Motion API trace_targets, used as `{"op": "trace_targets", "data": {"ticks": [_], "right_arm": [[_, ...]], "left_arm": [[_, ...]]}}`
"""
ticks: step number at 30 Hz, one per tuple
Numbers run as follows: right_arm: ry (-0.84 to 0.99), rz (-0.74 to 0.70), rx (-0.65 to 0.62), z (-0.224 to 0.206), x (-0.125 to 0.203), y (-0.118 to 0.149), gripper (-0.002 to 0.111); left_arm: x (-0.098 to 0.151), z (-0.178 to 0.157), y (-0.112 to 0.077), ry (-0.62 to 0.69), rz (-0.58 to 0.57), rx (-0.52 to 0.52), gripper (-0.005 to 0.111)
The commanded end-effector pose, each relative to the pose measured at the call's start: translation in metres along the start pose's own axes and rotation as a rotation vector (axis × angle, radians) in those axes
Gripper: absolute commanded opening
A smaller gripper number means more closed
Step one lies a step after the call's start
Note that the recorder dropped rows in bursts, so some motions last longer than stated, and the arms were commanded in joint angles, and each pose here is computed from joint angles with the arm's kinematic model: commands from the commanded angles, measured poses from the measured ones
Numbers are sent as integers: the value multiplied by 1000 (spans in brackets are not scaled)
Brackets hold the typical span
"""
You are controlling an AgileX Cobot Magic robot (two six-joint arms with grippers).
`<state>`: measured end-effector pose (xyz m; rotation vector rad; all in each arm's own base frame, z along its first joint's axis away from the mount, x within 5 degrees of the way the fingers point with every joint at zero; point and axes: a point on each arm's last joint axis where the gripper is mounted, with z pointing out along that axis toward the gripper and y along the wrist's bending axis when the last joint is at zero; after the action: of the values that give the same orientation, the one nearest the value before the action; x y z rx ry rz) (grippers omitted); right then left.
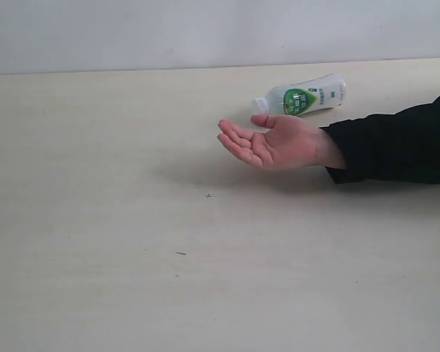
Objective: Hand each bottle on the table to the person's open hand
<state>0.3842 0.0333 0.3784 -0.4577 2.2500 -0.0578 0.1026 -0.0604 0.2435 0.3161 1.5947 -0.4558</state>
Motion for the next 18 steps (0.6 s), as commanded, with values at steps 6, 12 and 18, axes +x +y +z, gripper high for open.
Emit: {"op": "trace_targets", "data": {"ticks": [6, 12, 18], "right_arm": [[151, -859, -179, 65, 13, 31, 21], [68, -1025, -182, 122, 16, 66, 81], [164, -1194, -205, 159, 39, 69, 79]], "left_arm": [[1, -1, 0, -3, 5, 3, 0], [1, -1, 0, -3, 5, 3, 0], [1, -1, 0, -3, 5, 3, 0]]}}
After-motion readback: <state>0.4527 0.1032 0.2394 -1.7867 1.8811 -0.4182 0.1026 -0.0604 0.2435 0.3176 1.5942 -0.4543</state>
